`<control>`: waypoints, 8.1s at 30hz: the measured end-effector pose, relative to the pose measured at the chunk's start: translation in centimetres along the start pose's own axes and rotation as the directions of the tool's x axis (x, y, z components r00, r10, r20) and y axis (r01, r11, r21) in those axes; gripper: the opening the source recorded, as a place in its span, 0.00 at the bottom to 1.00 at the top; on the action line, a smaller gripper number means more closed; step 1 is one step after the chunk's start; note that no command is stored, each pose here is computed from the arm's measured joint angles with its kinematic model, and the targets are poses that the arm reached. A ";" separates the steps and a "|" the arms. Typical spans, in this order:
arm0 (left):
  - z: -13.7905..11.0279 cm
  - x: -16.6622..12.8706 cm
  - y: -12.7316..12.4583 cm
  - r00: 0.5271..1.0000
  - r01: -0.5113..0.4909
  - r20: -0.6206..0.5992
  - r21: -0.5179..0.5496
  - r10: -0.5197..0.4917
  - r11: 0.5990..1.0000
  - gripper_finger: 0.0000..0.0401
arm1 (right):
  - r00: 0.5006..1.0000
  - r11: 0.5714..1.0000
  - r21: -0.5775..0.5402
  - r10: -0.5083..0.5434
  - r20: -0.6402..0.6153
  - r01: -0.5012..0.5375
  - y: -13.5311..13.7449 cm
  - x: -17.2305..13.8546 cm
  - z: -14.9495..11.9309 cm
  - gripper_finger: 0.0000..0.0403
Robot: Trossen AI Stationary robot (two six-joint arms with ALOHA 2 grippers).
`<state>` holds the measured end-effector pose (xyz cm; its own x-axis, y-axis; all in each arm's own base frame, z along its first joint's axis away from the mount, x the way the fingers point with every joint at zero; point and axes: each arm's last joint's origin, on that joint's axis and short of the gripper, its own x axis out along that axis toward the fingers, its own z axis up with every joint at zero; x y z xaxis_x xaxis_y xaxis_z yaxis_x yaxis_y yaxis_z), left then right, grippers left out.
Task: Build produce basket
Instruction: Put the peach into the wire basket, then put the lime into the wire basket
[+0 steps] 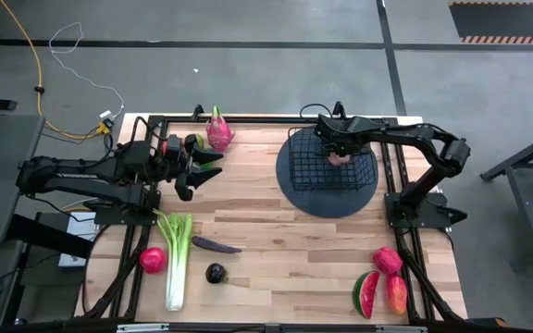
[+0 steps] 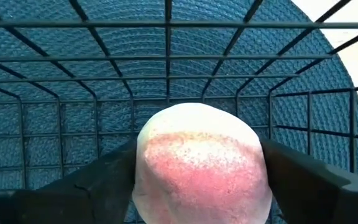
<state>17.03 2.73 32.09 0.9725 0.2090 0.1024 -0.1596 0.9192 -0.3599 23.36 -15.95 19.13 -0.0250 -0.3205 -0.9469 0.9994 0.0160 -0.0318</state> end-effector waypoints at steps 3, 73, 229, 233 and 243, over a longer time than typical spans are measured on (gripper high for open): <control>0.0 0.0 0.0 1.000 0.000 0.000 0.000 0.000 1.000 0.57 | 1.000 1.000 -0.023 -0.005 -0.004 0.005 -0.1 0.0 0.0 0.88; -3.7 0.8 8.4 0.289 -0.653 -0.666 0.388 0.687 0.650 0.61 | 0.199 0.290 -0.801 0.956 0.216 -0.523 -2.2 -16.9 -11.9 0.94; 1.7 -4.5 -1.9 0.979 -0.202 0.031 0.203 0.199 0.958 0.61 | 0.268 0.349 -0.794 0.933 0.242 -0.498 -3.1 -17.9 -10.5 0.49; 1.7 -4.4 -1.9 0.978 -0.207 0.034 0.258 0.205 0.944 0.52 | 0.301 0.380 -0.794 0.918 0.259 -0.474 -3.1 -18.4 -10.1 0.49; 1.7 -4.3 -1.9 0.978 -0.209 0.034 0.251 0.207 0.945 0.51 | 0.764 0.552 -0.799 0.615 0.196 -0.240 -1.0 -15.9 -5.9 0.49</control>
<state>12.84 0.63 33.92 0.9118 0.4065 0.0574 -0.3970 0.9087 -0.1293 22.63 -5.25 32.29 0.6000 -0.4204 -0.6806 0.5374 0.8421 -0.0463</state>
